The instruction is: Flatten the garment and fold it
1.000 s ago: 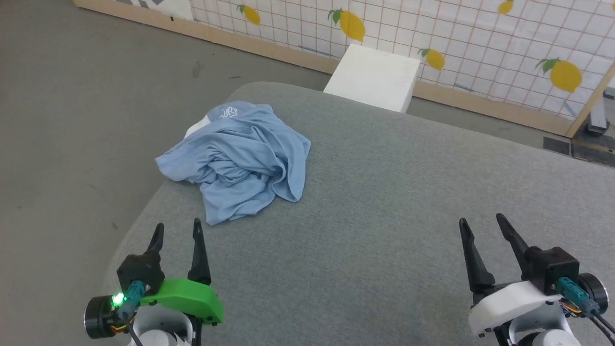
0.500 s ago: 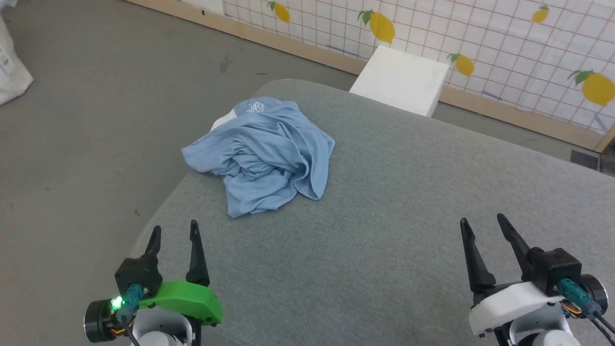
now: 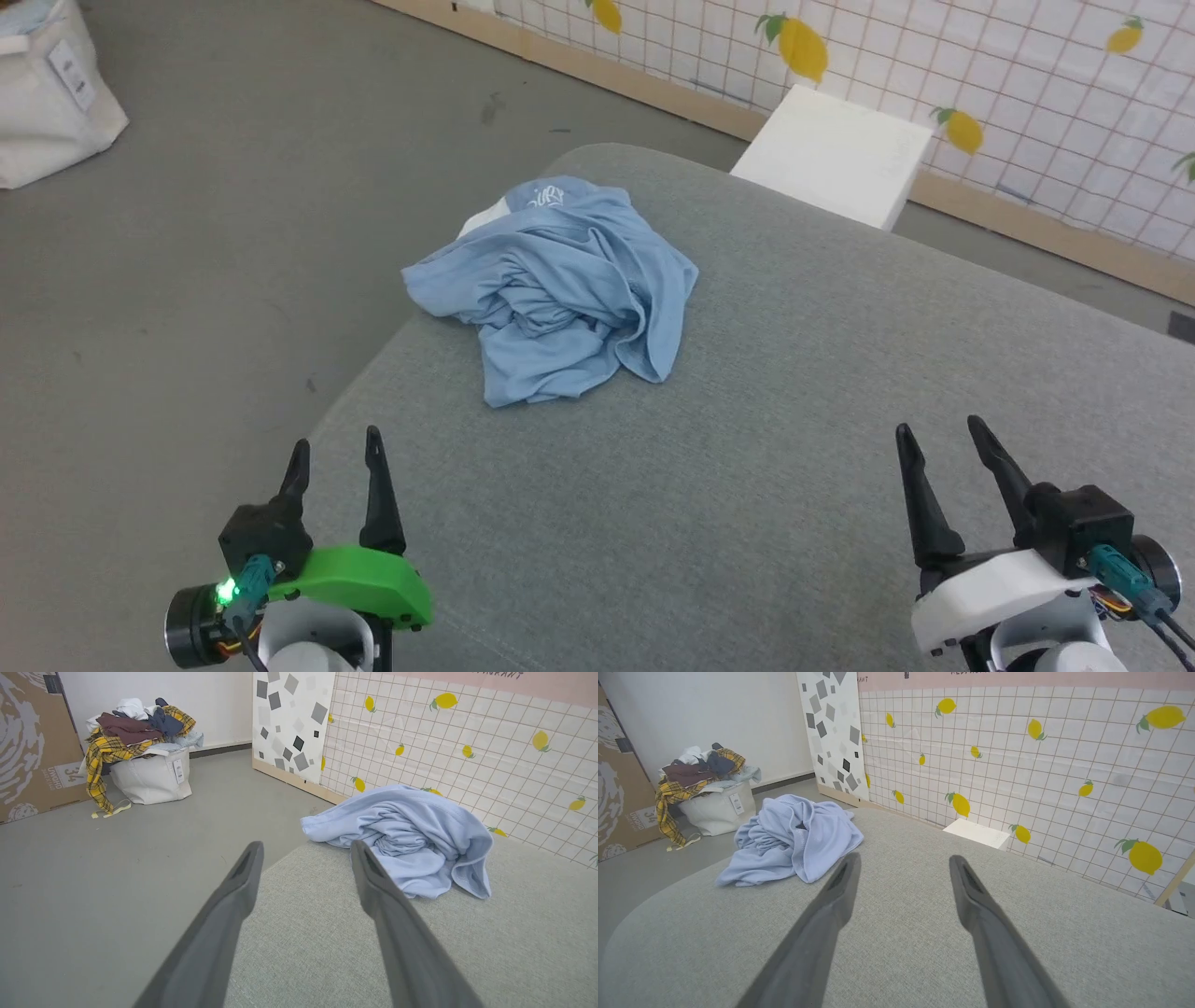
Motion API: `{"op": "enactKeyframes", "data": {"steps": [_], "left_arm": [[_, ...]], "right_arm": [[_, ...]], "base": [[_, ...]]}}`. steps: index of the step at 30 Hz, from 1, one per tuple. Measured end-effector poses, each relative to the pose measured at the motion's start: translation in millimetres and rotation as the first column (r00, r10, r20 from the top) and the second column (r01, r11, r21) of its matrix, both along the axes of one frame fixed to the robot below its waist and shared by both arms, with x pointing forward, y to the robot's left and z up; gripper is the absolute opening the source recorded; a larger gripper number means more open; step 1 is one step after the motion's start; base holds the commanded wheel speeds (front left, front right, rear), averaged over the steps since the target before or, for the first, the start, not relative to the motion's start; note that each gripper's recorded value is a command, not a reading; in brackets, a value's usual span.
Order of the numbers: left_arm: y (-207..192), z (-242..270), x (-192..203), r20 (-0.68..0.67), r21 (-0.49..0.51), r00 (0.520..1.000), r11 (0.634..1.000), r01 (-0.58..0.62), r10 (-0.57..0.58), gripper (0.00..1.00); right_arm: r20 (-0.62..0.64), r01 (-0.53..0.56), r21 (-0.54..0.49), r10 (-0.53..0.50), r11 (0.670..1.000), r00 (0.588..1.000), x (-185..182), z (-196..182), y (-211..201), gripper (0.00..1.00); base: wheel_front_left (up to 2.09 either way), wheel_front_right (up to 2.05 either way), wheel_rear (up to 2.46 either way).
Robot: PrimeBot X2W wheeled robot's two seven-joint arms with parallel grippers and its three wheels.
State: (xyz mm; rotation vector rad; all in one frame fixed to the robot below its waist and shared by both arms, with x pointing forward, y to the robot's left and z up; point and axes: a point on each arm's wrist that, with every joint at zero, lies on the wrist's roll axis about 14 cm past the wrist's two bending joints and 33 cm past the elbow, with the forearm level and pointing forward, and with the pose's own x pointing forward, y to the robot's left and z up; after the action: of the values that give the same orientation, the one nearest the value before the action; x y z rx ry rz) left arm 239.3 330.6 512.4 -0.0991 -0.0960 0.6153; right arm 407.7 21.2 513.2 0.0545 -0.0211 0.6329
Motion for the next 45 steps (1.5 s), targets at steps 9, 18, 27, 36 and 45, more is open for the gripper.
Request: {"op": "enactKeyframes", "data": {"steps": [9, 18, 27, 36, 45], "left_arm": [[10.0, -1.3, -14.1, 0.003, -0.001, 0.999, 0.999, -0.052, 0.052, 1.00], [17.5, -5.1, -27.5, -0.001, -0.004, 0.995, 0.995, -0.100, 0.100, 1.00], [13.1, -9.4, -14.1, -0.015, -0.013, 0.998, 0.998, -0.057, 0.057, 1.00], [31.5, 64.3, 92.9, 0.004, 0.023, 0.986, 0.986, 0.165, -0.165, 1.00], [34.1, 46.4, 208.1, -0.268, -0.245, 0.893, 0.922, 0.299, -0.361, 1.00]], "right_arm": [[0.001, -0.045, 0.010, 0.045, 0.999, 0.999, -0.2, -0.9, 17.1, 1.00], [0.000, -0.079, 0.026, 0.079, 0.997, 0.997, 0.7, -1.3, 31.4, 1.00], [-0.010, -0.070, 0.030, 0.070, 0.997, 0.997, 1.9, -4.9, 27.9, 1.00], [0.046, -0.056, 0.066, 0.053, 0.996, 0.998, 22.9, 14.2, 29.0, 1.00], [-0.017, 0.107, 0.089, -0.106, 0.990, 0.994, 58.0, -19.7, -26.9, 1.00]], "base": [[0.00, 0.00, 0.00], [0.00, 0.00, 0.00], [0.00, 0.00, 0.00], [0.00, 0.00, 0.00], [0.00, 0.00, 0.00]]}}
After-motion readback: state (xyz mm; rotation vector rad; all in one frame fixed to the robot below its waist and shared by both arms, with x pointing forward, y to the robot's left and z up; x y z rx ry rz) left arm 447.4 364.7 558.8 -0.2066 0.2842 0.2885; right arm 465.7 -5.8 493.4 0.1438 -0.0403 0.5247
